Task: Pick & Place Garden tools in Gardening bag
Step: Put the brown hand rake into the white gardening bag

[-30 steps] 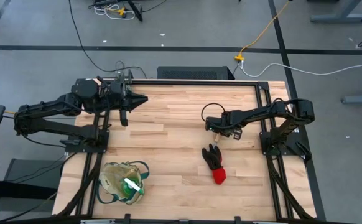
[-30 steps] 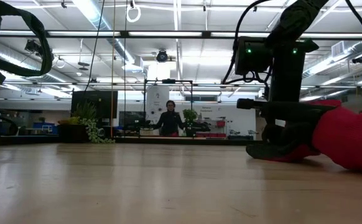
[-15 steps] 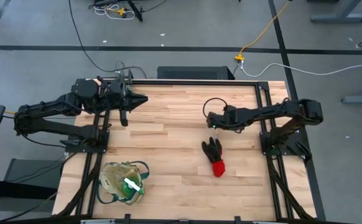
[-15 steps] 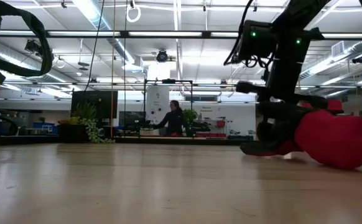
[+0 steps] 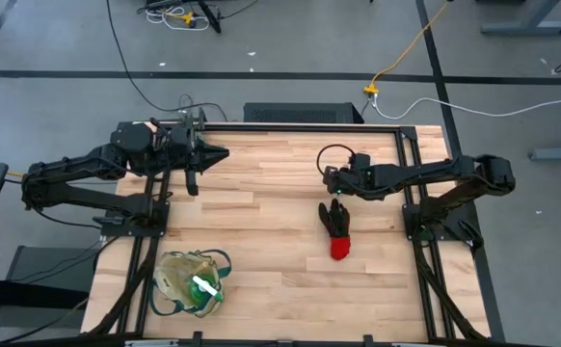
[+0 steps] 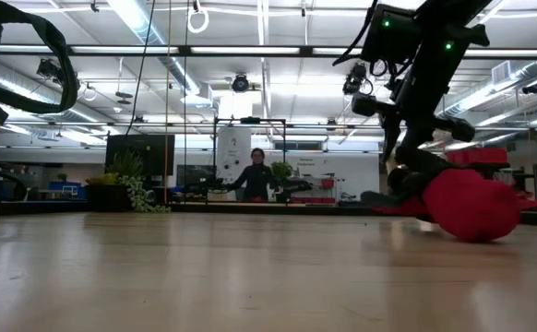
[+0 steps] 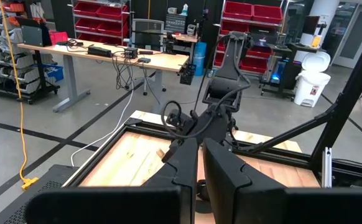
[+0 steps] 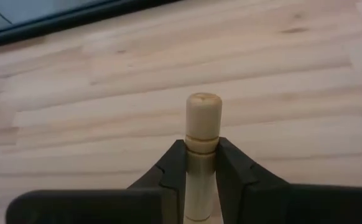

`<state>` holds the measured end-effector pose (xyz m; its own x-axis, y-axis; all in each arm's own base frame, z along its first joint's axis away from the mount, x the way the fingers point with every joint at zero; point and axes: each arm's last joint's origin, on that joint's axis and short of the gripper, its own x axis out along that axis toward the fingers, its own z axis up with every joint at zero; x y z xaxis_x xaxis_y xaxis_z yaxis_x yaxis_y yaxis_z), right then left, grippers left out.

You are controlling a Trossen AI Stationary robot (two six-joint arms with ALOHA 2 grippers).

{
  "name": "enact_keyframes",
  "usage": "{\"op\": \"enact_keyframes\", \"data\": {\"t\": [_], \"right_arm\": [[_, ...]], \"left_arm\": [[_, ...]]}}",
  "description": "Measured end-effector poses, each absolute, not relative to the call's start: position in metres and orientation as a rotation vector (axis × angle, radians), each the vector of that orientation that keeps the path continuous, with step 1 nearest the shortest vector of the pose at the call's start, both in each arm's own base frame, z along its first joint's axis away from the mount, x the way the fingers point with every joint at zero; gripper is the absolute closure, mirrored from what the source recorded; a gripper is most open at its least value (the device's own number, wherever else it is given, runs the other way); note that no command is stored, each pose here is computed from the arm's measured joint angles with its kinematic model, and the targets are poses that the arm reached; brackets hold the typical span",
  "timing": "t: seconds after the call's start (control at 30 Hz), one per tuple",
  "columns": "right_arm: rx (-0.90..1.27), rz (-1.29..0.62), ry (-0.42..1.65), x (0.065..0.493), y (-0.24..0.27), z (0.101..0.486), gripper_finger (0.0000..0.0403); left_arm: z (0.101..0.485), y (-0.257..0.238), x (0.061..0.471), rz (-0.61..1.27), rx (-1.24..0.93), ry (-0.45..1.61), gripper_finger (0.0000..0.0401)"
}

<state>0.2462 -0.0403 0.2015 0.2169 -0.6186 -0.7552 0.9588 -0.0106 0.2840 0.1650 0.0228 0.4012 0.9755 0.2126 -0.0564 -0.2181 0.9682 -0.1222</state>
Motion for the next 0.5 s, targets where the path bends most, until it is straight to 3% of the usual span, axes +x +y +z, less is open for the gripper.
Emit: {"op": "enact_keyframes", "data": {"t": [0.5], "right_arm": [[0.737, -1.104, 0.441, 0.239, -0.016, 0.234, 0.0348]], "left_arm": [[0.401, 0.023, 0.165, 0.218, -0.128, 0.043, 0.0367]]}}
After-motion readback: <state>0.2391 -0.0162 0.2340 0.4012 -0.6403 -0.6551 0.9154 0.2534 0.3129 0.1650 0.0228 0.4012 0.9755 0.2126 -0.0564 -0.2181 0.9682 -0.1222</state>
